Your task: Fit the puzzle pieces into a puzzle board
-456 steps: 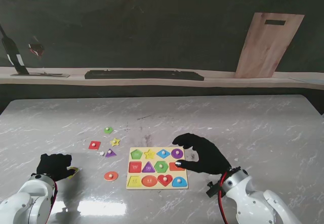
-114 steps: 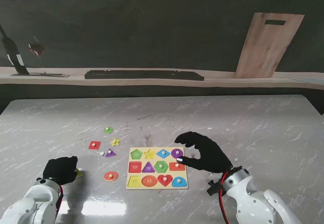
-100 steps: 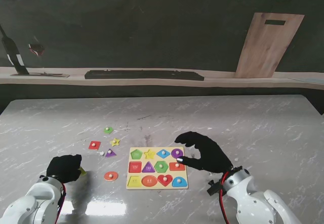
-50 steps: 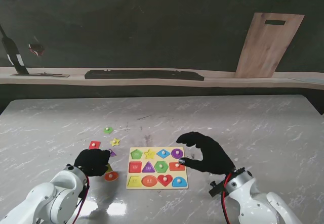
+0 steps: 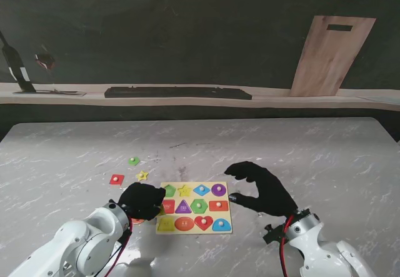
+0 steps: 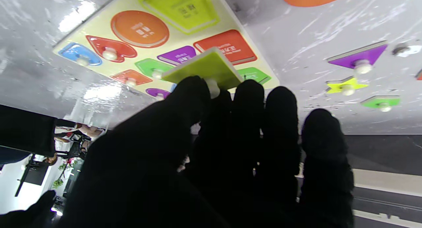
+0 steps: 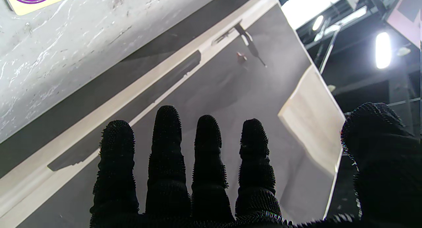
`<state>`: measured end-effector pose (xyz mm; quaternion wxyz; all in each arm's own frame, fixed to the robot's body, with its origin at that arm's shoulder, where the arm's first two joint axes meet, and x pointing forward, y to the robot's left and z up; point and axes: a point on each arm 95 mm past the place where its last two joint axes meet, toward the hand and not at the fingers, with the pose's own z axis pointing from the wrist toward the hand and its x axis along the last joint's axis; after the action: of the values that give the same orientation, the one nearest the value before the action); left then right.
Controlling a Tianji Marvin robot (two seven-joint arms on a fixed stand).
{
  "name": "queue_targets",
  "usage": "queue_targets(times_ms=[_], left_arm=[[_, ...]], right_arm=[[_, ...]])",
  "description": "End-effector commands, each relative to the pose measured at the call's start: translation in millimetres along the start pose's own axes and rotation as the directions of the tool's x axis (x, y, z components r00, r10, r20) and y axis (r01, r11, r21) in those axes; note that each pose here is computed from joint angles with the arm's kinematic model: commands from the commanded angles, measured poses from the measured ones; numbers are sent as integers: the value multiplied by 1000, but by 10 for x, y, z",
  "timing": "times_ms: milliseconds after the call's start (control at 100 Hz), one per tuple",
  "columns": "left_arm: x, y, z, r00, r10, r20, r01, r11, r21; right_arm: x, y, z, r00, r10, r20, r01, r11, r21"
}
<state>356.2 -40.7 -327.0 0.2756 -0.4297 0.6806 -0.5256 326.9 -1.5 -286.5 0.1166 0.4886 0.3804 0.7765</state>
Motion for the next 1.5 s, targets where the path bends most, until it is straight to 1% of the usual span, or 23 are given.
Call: queue_targets(times_ms=[0, 200, 300, 400, 520, 670, 810, 890, 1100, 1190, 1360, 1490], left_arm=[[42, -10, 31, 1000, -2, -15, 1, 1000, -19], [101, -58, 177, 997, 22, -73, -27, 997, -75], [129, -38, 230, 996, 12, -86, -21, 995, -99], [160, 4, 241, 996, 23, -90, -32, 993, -110], [199, 63, 225, 996, 31, -89, -41, 993, -107], [191, 135, 189, 992, 95, -84, -103, 990, -99], [198, 190, 173, 994, 90, -61, -96, 991, -95], [202, 218, 165, 992, 109, -62, -115, 989, -97], [219, 285, 168, 992, 115, -60, -120, 989, -82], [206, 302, 177, 992, 115, -57, -119, 990, -77], [177, 335, 198, 988, 140, -62, -145, 987, -75], [162, 372, 219, 988, 140, -58, -144, 987, -77]], right_arm=[[30, -23, -14, 1000, 11, -6, -11, 1000, 0], [44, -26, -12, 1000, 21, -6, -21, 1000, 1], [47, -29, -16, 1000, 20, -6, -20, 1000, 3], [50, -29, -16, 1000, 22, -6, -22, 1000, 3], [48, -26, -8, 999, 31, -6, -31, 1000, 5], [55, -24, 0, 999, 43, -8, -43, 999, 6], [59, -24, -2, 999, 39, -13, -39, 999, 7], [60, -21, -4, 999, 39, -14, -39, 999, 5], [62, -21, -7, 999, 43, -14, -42, 999, 8], [65, -20, -7, 999, 43, -15, -43, 999, 7], [68, -20, -7, 999, 43, -16, -43, 999, 5], [68, -22, -6, 999, 45, -15, -45, 999, 6]])
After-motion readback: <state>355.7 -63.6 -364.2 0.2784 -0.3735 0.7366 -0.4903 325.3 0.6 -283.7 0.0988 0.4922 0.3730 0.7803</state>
